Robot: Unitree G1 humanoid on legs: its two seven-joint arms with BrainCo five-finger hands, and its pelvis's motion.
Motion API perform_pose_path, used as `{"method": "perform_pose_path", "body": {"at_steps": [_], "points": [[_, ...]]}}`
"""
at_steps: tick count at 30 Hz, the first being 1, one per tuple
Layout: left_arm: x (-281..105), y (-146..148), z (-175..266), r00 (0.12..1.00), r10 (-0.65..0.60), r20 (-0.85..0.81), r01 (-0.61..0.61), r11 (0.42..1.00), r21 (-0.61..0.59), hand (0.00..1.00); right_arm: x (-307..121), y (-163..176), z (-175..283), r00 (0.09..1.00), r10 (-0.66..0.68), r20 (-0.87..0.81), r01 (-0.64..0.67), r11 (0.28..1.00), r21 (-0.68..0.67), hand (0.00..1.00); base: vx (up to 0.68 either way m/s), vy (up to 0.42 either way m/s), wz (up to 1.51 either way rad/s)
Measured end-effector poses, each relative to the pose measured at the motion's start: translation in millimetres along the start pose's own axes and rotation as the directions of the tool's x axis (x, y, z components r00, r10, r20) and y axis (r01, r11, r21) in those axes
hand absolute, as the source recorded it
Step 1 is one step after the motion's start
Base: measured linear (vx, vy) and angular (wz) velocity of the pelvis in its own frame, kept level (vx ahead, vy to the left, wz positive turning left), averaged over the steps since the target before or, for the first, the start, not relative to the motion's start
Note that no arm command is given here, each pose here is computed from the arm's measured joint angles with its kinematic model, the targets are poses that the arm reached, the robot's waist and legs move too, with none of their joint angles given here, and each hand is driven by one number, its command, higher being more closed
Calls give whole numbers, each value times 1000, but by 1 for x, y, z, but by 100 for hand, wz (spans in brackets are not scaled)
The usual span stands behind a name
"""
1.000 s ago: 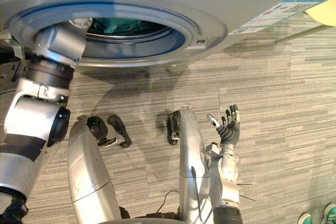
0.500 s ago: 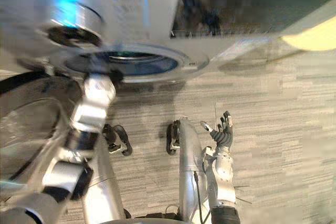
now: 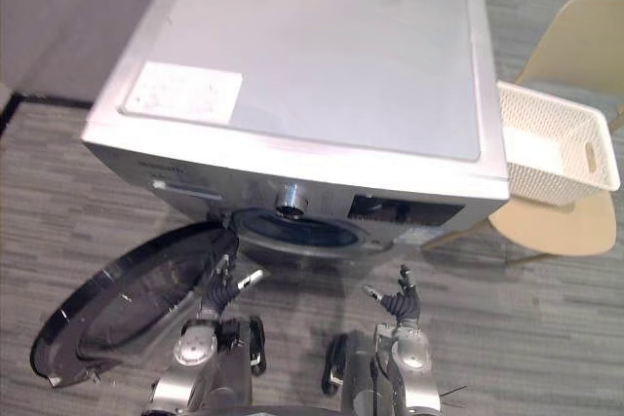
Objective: Pick up the laundry basket with both hands and put the clothes into the washing machine.
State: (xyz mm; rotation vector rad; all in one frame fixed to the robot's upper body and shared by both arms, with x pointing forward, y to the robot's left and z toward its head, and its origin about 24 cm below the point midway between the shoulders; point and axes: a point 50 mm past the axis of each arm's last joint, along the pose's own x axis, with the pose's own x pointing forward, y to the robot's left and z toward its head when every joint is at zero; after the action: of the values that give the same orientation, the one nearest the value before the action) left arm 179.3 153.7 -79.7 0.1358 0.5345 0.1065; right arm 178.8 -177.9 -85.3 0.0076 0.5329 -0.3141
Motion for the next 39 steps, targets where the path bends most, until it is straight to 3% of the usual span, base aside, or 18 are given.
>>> {"method": "perform_pose_path", "body": {"at_steps": [2, 4, 7, 10, 15, 21, 23, 32, 39], "points": [[-2, 4, -33, 989, 13, -145, -12, 1000, 3, 0, 2, -3, -26, 993, 0, -121, -6, 999, -42, 0, 146, 63, 6], [-3, 9, -45, 980, 26, -196, -25, 1000, 9, 0, 4, -9, -24, 992, -7, -129, -2, 998, -63, 0, 106, 62, -3], [-7, 26, -62, 963, 66, -262, -58, 998, 41, 0, 17, -14, 23, 996, 34, 82, -19, 985, -172, 0, 53, 66, -32], [-9, 34, -70, 955, 80, -286, -63, 996, 67, 0, 25, -10, 36, 991, 20, 133, 9, 977, -215, 0, -21, 41, -42], [0, 31, -64, 959, 70, -276, -52, 996, 71, 0, 25, 21, 33, 986, 113, 123, -73, 954, -292, 0, -96, 33, -6], [5, 35, -54, 966, 115, -233, -108, 993, 40, 0, 34, 48, 63, 962, 178, 205, -109, 945, -310, 0, -188, -59, 25], [8, 19, -49, 970, 89, -226, -92, 996, -4, 0, 44, 43, 86, 951, 151, 271, -59, 946, -319, 0, -299, -97, 24], [7, 4, -46, 976, 41, -213, -38, 999, 17, 0, 34, 5, 39, 991, -25, 128, 56, 967, -249, 0, -225, 14, 36], [8, 16, -49, 971, 64, -228, -52, 997, 59, 0, 31, 0, 44, 987, -72, 144, 98, 979, -177, 0, -66, 164, -7]]}}
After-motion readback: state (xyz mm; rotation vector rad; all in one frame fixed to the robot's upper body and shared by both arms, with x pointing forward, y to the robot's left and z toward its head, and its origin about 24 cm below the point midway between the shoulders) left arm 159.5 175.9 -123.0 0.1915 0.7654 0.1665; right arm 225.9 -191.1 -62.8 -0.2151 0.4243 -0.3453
